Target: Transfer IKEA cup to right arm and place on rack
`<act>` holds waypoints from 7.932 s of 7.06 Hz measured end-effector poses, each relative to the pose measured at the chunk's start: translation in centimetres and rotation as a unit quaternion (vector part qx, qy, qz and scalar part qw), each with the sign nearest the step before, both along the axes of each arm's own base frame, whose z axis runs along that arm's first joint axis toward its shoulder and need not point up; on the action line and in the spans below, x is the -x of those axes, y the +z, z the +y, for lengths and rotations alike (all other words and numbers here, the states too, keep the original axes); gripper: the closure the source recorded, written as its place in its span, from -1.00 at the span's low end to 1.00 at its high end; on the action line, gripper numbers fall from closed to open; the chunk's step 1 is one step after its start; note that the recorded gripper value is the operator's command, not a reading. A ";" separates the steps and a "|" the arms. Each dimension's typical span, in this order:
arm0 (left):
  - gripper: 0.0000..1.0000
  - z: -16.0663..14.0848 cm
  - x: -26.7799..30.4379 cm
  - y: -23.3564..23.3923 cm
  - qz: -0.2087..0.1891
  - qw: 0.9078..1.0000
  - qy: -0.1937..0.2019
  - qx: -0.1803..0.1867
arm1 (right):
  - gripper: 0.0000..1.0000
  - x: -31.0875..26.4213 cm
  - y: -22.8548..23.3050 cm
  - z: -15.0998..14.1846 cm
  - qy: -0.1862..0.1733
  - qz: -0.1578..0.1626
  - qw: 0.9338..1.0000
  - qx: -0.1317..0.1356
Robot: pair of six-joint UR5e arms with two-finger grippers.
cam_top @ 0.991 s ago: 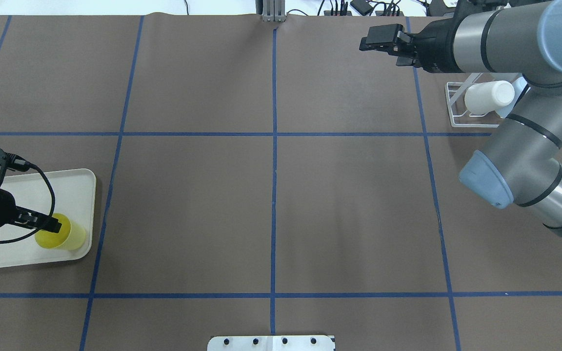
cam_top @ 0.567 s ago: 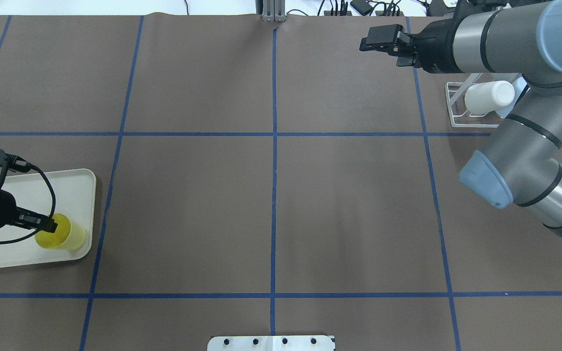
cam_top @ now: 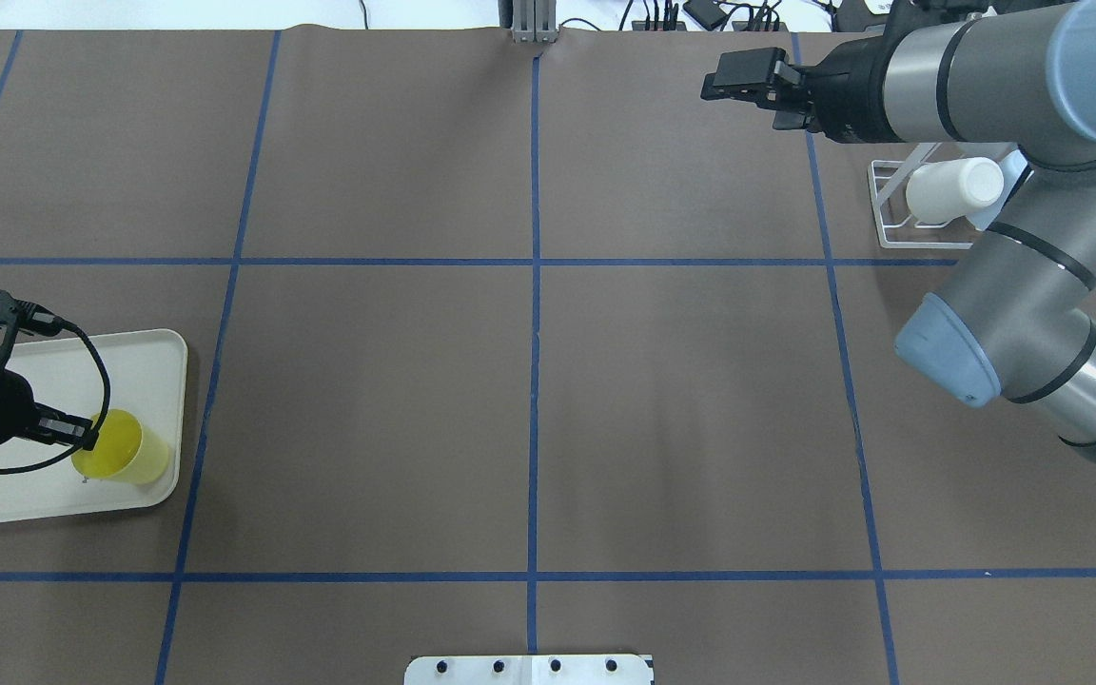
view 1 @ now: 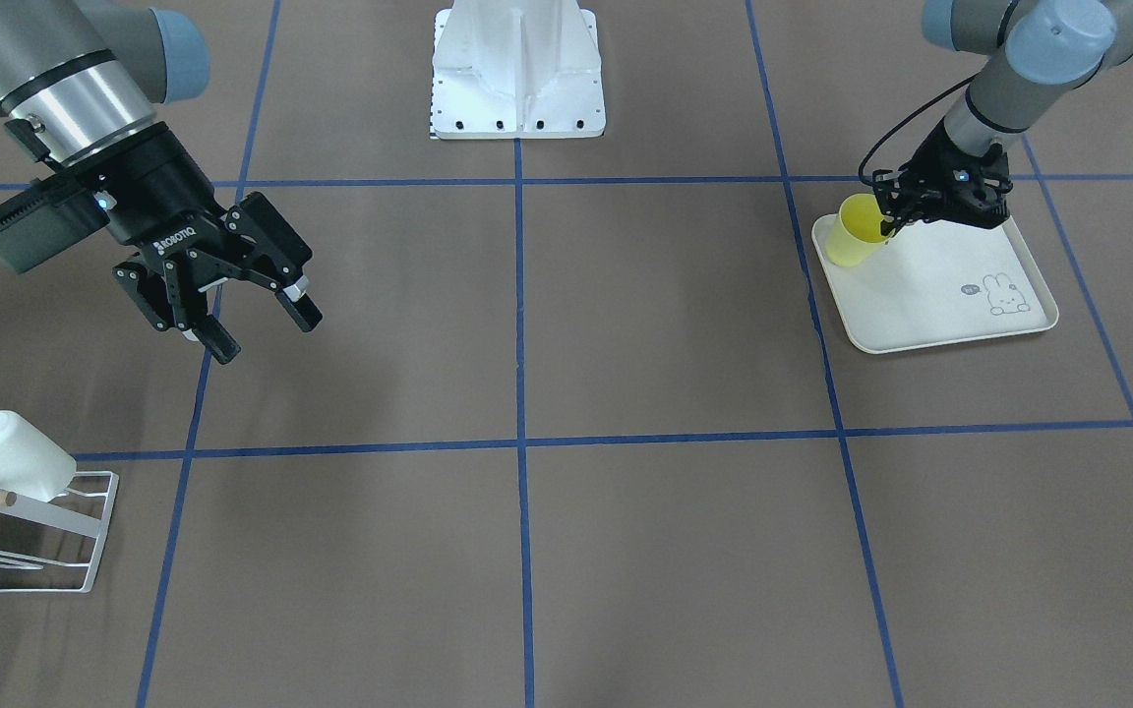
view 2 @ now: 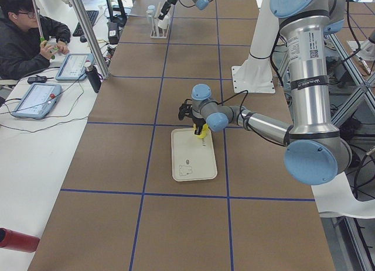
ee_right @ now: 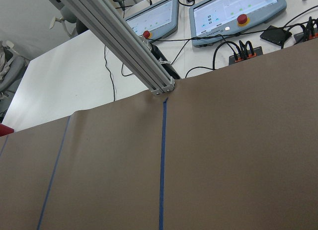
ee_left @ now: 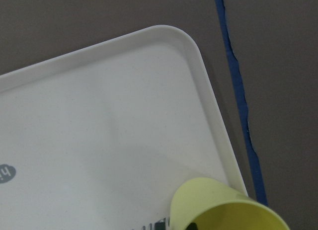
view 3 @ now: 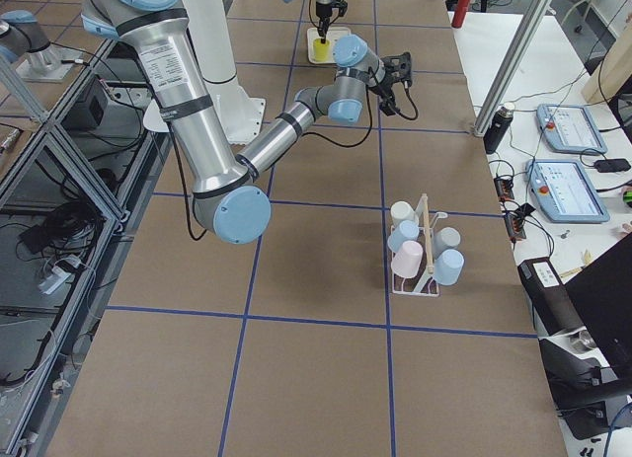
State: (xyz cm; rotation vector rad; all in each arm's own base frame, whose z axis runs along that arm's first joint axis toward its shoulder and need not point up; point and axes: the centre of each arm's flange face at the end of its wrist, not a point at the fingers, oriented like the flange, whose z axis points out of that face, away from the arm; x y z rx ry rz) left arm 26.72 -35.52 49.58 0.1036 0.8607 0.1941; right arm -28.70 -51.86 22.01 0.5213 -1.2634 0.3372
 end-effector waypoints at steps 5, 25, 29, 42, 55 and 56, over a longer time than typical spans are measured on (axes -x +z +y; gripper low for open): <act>1.00 -7.5 9.2 -6.8 0.006 0.989 -0.149 0.011 | -0.99 -0.1 -0.4 0.2 -0.001 -0.004 1.000 -0.002; 1.00 -11.2 -12.7 -26.4 0.723 0.488 -0.256 0.417 | -0.99 8.4 -9.6 5.1 0.054 -0.366 0.927 0.065; 1.00 -8.7 -15.9 -28.7 0.725 0.483 -0.228 0.435 | -0.99 9.0 -9.6 5.5 0.049 -0.366 0.927 0.067; 1.00 -5.8 -19.7 -32.3 0.728 0.460 -0.220 0.458 | -0.09 9.3 -9.6 5.7 0.045 -0.366 0.927 0.068; -1.00 -6.0 -19.2 -31.1 0.736 0.509 -0.255 0.366 | 1.00 2.5 -7.5 0.4 0.121 -0.348 0.928 0.045; -1.00 -6.0 -19.0 -29.4 0.728 0.552 -0.281 0.294 | 1.00 1.6 -5.2 -0.2 0.136 -0.317 0.938 0.035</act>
